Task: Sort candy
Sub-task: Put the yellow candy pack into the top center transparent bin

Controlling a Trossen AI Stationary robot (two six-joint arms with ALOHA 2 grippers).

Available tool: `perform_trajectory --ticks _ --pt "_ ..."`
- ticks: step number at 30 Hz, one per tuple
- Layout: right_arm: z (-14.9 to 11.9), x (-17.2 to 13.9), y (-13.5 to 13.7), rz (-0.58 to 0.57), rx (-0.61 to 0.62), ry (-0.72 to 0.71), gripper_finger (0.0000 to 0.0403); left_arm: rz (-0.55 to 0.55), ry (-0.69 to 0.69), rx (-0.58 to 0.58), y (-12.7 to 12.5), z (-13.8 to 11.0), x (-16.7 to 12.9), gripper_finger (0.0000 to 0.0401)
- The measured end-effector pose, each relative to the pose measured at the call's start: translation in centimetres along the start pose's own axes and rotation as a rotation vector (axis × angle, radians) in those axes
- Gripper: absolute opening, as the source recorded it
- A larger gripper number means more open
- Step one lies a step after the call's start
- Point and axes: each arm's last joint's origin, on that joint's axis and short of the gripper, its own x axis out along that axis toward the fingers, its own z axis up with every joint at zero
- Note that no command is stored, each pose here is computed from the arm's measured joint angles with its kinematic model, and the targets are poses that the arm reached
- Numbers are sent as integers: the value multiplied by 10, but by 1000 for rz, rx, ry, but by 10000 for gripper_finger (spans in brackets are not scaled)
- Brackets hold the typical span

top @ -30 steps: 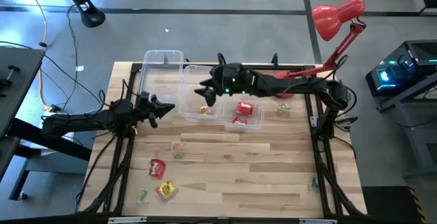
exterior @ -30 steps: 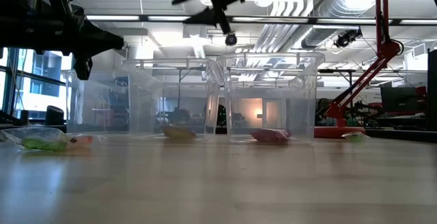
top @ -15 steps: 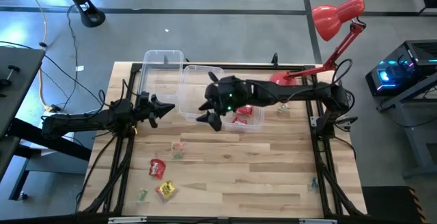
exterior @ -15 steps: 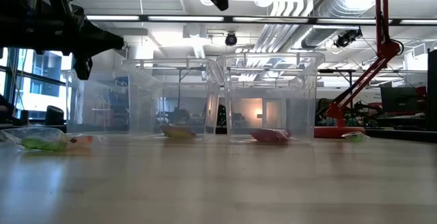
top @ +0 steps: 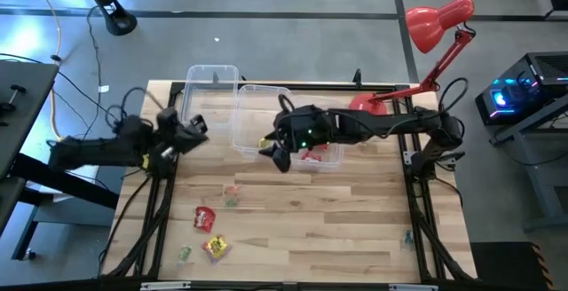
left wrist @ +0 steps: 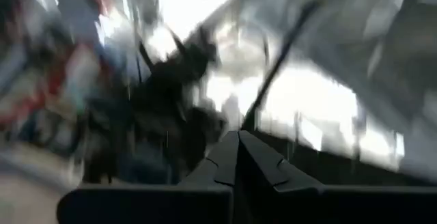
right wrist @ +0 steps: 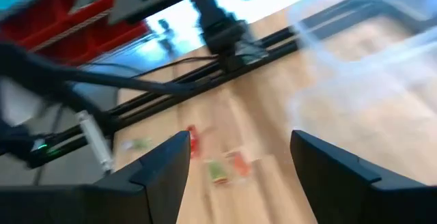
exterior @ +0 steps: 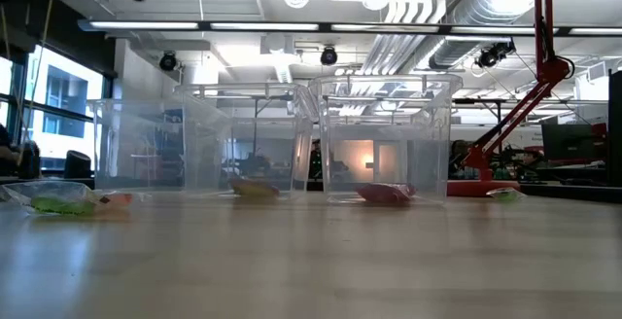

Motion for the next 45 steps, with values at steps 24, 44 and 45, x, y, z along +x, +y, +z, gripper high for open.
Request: perform_trajectory --ticks 24,44,45 --pt "-51 -51 -18 -239 -239 480 247 66 1000 -331 -73 -154 93 138" --pt "-53 -83 8 -194 -137 366 247 159 1383 -31 -96 -187 102 154" --pt "-53 -83 11 -197 -112 350 247 146 1408 5 -98 -192 96 154"
